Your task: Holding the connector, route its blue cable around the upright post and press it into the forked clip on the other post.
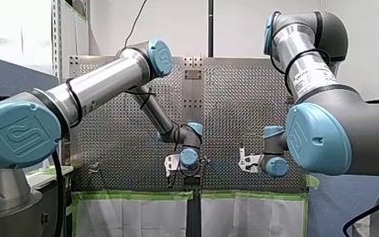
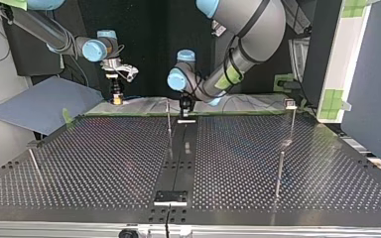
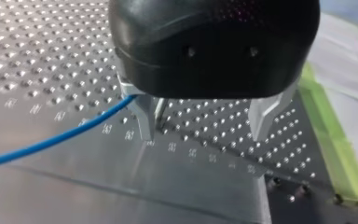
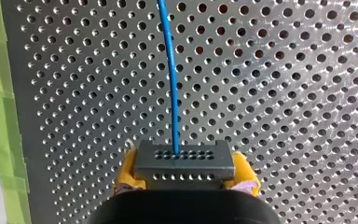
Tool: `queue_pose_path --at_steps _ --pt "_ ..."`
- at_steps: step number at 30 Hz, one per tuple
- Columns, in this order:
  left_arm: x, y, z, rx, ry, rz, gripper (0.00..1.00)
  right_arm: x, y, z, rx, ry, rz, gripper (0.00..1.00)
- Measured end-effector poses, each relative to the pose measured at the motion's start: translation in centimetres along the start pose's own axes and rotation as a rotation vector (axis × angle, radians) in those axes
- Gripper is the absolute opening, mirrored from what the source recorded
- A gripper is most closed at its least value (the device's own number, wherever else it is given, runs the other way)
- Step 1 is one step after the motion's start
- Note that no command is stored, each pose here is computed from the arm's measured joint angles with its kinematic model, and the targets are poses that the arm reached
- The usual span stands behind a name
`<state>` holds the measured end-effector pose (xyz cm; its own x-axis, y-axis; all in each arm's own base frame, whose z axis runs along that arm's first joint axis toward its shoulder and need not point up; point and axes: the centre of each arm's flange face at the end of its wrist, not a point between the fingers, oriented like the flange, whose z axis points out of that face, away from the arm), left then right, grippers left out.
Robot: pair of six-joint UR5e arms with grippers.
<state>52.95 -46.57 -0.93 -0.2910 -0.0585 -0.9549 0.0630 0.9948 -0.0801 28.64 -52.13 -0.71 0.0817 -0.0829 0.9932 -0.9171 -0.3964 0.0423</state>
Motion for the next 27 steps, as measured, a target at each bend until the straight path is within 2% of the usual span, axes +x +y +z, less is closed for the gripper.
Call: queue_pose_path --at_steps 11,19,27 --pt "-0.2 -2.6 -2.1 0.042 -0.003 0.104 1.00 -0.1 -0.1 -0.1 0.004 -0.004 0.001 0.00" --pt "-1.9 -3.9 -3.9 0.064 -0.022 0.115 1.00 -0.1 0.0 -0.1 0.003 -0.005 0.002 0.00" --pt "-0.4 -3.5 -5.3 0.070 0.010 0.138 1.00 -0.2 0.0 -0.1 0.002 -0.006 0.002 0.00"
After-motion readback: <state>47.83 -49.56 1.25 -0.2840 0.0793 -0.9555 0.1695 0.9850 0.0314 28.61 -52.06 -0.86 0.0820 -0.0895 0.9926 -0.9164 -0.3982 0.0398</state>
